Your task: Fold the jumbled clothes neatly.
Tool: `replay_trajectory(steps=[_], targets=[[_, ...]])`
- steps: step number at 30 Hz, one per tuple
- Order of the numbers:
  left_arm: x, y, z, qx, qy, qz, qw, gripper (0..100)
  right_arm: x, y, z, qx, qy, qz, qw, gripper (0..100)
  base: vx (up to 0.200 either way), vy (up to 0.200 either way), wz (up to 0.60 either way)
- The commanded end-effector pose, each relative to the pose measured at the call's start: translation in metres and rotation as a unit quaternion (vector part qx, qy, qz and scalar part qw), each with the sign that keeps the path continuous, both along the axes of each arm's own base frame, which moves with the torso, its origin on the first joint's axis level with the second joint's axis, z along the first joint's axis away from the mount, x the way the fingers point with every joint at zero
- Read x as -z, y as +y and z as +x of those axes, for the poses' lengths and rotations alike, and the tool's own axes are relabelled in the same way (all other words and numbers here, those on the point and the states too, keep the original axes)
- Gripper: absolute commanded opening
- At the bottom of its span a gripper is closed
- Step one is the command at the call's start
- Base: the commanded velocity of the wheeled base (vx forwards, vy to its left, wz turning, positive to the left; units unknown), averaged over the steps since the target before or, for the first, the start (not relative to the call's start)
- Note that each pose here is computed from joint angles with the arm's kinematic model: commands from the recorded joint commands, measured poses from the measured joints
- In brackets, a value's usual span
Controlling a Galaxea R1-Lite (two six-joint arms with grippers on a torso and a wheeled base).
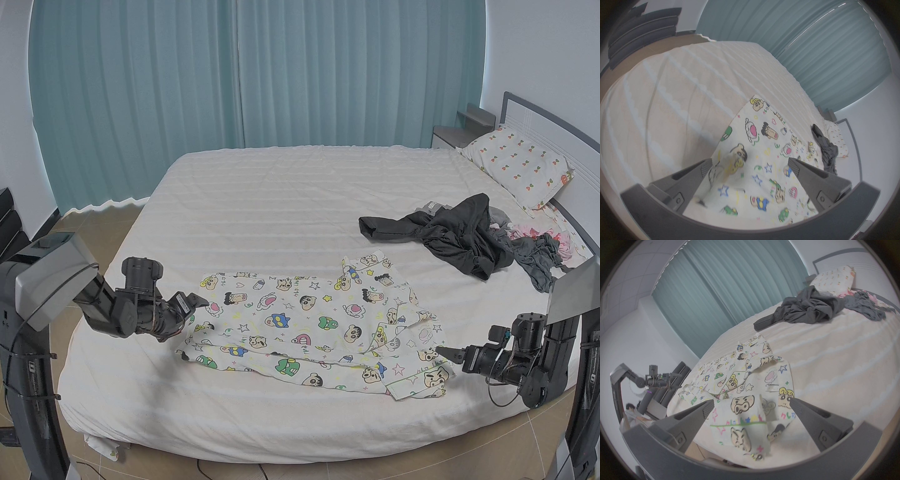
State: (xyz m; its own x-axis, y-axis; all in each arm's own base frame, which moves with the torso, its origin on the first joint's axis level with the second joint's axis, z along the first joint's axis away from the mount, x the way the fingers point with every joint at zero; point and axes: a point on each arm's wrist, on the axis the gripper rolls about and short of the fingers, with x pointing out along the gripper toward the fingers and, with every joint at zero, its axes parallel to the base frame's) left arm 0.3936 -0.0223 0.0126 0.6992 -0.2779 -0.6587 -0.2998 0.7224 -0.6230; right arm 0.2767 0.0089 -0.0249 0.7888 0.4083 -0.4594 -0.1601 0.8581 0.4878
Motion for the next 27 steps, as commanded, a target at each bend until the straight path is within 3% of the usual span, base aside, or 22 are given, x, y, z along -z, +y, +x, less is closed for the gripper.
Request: replay_trajectory(steps=[1, 3, 7, 13, 27], targets=[[-0.036, 0.017, -0.059, 0.034, -0.051, -0.048, 0.9970, 100, -0.038, 0.034, -0.042, 0.000, 0.028, 0.068, 0.9973, 100, 0.000, 0.000, 0.00], [-0.032, 0.015, -0.080, 0.034, -0.062, -0.052, 0.9961, 100, -0.038, 0.052, -0.049, 0.009, 0.048, 0.082, 0.9955, 100, 0.000, 0.000, 0.00], [-0.018, 0.007, -0.117, 0.042, -0.071, -0.064, 0.9945, 100, -0.024, 0.081, -0.054, 0.037, 0.081, 0.074, 0.9932, 100, 0.000, 0.000, 0.00], [-0.016, 0.003, -0.135, 0.039, -0.088, -0.084, 0.9918, 100, 0.005, 0.104, -0.061, 0.056, 0.129, 0.057, 0.9884, 100, 0.000, 0.000, 0.00], [0.004, -0.002, -0.135, 0.046, -0.062, -0.080, 0.9938, 100, 0.032, 0.117, -0.032, 0.083, 0.118, 0.062, 0.9875, 100, 0.000, 0.000, 0.00]])
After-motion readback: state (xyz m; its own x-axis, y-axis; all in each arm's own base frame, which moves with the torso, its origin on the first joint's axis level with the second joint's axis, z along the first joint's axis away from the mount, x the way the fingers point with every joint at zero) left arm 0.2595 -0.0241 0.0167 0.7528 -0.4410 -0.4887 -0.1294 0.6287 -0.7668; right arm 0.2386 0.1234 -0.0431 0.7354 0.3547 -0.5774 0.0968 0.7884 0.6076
